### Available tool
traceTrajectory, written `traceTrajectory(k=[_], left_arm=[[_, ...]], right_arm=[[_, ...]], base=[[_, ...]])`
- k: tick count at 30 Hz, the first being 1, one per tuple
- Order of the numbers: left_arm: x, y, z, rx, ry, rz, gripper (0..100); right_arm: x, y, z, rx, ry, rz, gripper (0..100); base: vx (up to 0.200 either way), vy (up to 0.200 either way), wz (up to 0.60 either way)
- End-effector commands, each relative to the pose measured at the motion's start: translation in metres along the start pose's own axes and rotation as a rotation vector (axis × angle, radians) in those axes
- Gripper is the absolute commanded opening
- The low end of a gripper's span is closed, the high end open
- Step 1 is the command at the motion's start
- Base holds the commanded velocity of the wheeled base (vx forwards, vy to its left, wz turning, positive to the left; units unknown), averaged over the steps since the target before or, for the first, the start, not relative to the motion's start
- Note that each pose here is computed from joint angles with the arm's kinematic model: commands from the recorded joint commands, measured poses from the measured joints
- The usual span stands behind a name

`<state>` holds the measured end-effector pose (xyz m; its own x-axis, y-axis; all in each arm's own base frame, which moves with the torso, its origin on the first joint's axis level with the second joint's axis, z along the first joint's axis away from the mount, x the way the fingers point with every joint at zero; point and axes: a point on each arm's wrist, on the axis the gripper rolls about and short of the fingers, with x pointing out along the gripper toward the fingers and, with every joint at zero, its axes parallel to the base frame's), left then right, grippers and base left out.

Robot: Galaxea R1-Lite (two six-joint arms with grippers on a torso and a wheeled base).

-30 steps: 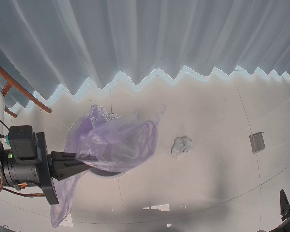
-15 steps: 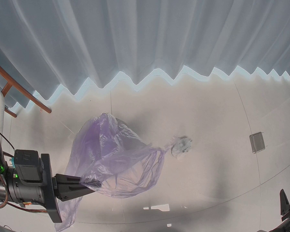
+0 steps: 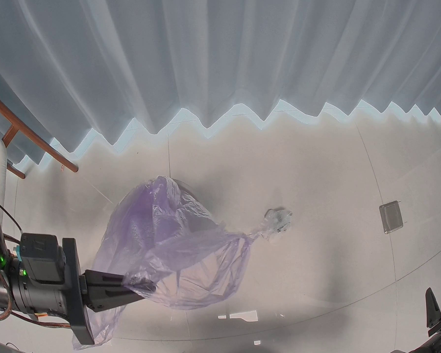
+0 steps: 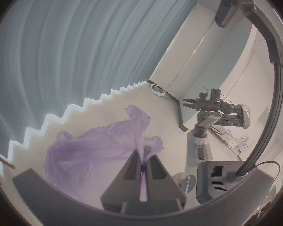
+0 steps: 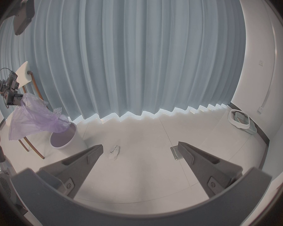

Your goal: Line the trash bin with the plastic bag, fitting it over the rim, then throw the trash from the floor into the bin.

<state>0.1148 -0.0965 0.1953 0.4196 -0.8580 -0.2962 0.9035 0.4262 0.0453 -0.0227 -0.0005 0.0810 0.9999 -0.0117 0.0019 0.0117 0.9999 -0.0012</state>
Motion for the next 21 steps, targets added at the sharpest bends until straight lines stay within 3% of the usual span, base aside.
traceTrajectory(k=[1,11,19,21], left_arm=[[0.006,-0.015,-0.007,0.02,0.029,-0.081,0],[0.006,-0.016,-0.021,-0.003,0.081,-0.038,0],[-0.003,0.006,-0.018,-0.034,0.05,0.124,0],[-0.006,0.014,-0.013,-0.048,0.035,0.219,0]], right_arm=[[0.0,0.0,-0.005,0.0,0.003,0.001,100],[0.0,0.0,-0.005,0.0,0.003,0.001,100],[0.0,0.0,-0.005,0.0,0.003,-0.001,100],[0.001,0.0,-0.005,-0.002,0.008,0.003,100]], base=[[0.0,0.0,0.0],[0.0,0.0,0.0],[0.0,0.0,0.0],[0.0,0.0,0.0]])
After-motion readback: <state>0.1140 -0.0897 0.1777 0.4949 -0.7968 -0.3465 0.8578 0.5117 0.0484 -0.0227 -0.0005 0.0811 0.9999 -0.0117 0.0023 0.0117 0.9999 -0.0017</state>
